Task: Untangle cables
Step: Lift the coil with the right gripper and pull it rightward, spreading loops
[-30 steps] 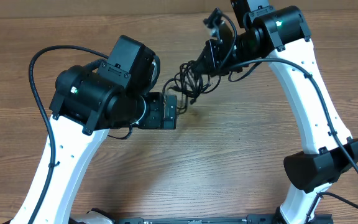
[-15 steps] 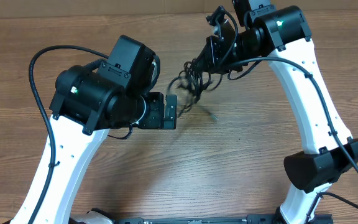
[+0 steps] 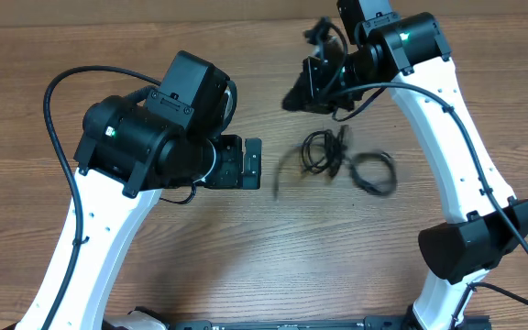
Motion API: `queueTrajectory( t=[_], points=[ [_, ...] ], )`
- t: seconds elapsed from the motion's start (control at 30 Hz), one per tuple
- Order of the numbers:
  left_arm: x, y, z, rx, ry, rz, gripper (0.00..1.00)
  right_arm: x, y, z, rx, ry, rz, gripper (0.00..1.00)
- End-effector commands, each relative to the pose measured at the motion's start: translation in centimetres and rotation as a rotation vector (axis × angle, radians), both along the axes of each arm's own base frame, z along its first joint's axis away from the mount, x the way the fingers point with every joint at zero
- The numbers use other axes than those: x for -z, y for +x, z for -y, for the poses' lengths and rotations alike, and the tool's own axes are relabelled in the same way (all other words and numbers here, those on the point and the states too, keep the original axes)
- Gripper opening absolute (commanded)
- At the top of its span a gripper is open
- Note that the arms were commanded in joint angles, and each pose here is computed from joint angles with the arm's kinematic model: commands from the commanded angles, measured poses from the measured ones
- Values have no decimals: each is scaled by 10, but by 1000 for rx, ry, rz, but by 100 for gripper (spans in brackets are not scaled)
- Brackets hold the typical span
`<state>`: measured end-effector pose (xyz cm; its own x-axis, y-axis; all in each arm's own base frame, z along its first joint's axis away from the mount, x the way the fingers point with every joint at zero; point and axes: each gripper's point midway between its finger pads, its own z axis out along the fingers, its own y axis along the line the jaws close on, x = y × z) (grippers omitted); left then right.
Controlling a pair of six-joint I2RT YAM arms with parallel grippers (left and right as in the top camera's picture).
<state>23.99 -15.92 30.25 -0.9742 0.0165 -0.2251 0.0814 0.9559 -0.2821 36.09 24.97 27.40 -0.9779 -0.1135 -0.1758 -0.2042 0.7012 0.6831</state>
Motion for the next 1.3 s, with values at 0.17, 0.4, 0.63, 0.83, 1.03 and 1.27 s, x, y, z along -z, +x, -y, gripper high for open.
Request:
queueTrajectory(
  t=[0.17, 0.4, 0.63, 0.83, 1.03, 1.27],
  points=[
    [2, 0, -1, 12, 16, 0, 100, 28, 20, 41, 212, -264, -7, 19],
    [2, 1, -1, 12, 17, 1, 100, 48, 31, 133, 546, -664, -12, 66],
    [2, 0, -1, 12, 17, 0, 99, 80, 21, 166, 572, -717, -138, 81],
    [1, 2, -1, 12, 14, 5, 100, 135, 9, 161, 485, -703, -230, 81],
    [2, 0, -1, 12, 17, 0, 100, 174, 2, 150, 461, -649, -278, 50],
    [2, 0, -1, 12, 17, 0, 99, 176, 5, 136, 419, -572, -270, 25]
  ],
)
